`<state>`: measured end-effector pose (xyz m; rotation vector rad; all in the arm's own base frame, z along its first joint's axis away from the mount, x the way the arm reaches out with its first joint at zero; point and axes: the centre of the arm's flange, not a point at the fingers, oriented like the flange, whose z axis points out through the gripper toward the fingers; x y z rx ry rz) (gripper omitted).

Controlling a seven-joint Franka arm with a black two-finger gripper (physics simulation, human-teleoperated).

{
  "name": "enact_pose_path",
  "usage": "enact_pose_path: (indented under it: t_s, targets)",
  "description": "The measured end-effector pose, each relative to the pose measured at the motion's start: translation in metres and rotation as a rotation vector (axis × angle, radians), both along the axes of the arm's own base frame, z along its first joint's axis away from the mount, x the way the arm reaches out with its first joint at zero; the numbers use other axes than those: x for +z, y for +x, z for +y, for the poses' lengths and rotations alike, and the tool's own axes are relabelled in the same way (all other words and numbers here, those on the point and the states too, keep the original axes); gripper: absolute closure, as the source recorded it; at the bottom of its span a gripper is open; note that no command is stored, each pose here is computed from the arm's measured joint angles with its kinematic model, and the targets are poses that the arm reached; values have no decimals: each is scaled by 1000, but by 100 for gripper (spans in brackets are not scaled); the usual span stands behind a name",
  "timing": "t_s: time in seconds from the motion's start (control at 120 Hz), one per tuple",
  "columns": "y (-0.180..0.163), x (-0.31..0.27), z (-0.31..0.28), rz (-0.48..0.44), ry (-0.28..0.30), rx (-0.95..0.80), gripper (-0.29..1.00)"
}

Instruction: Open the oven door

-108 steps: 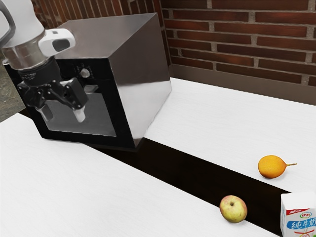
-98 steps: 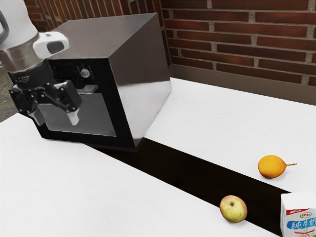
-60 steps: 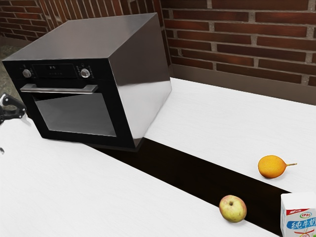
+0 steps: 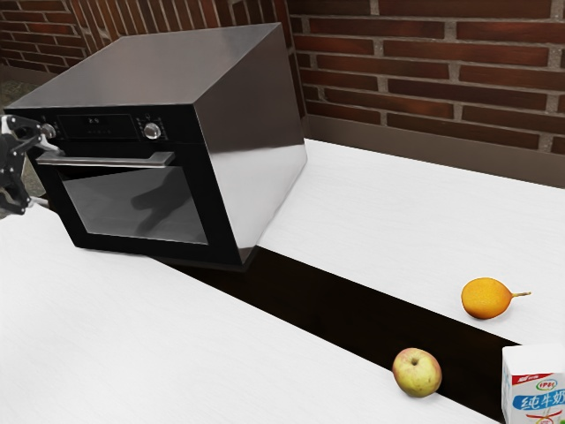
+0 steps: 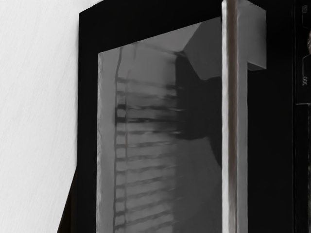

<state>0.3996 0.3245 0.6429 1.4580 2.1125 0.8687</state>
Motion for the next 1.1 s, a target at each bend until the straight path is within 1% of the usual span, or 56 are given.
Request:
enact_pose_path:
  t_s: [0.133, 0.242, 0.492, 1.1]
  targets:
    - [13, -2, 9, -26, -13, 45, 0]
    - [31, -16, 5, -15, -24, 42, 0]
    - [51, -28, 9, -18, -31, 48, 0]
    - [70, -65, 20, 6, -59, 72, 0]
